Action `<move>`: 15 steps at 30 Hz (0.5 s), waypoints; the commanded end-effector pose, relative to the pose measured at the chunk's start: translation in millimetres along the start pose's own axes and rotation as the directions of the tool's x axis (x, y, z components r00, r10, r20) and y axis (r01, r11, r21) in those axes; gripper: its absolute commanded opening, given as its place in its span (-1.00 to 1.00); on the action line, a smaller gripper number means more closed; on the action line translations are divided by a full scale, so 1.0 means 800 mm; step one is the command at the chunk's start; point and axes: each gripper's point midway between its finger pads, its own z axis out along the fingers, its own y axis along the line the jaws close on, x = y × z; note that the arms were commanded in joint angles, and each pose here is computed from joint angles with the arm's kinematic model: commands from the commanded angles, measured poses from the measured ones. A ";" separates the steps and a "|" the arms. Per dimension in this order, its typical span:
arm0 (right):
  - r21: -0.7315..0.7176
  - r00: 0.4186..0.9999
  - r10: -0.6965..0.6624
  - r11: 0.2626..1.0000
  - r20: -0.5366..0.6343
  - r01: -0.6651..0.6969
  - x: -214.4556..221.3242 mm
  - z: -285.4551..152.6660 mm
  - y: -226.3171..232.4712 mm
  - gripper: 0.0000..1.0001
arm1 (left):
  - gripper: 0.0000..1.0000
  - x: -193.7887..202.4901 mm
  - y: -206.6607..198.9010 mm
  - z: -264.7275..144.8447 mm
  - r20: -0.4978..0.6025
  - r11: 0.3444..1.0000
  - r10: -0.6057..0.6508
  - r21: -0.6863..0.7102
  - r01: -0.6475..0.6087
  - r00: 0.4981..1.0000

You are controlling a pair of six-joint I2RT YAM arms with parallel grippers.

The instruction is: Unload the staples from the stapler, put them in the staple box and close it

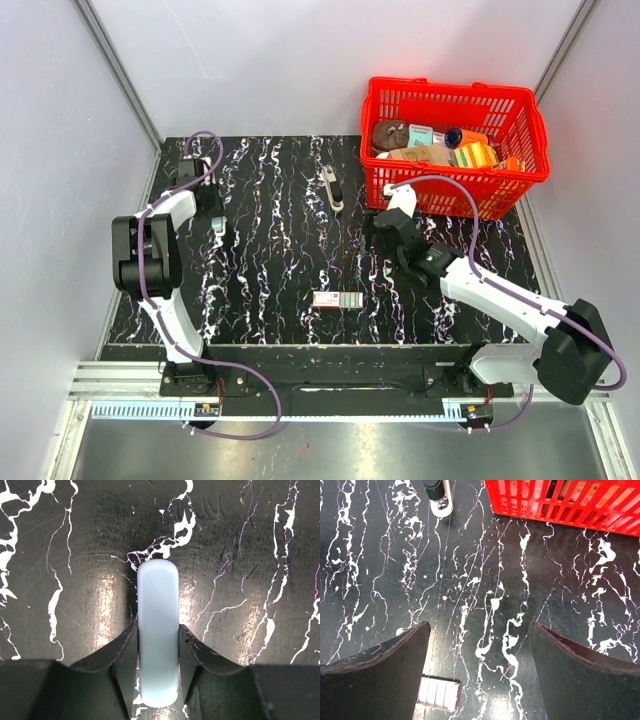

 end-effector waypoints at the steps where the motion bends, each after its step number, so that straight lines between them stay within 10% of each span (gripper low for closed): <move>1: 0.000 0.998 0.012 1.000 0.066 -0.013 -0.027 -0.013 0.002 0.70 | -0.44 0.003 0.000 -0.018 0.025 1.000 0.006 -0.012 -0.005 1.000; 15: 0.026 1.000 0.012 1.000 0.008 -0.012 0.008 -0.020 -0.010 0.61 | -0.52 0.135 -0.040 -0.106 -0.090 0.988 0.147 0.060 -0.142 0.985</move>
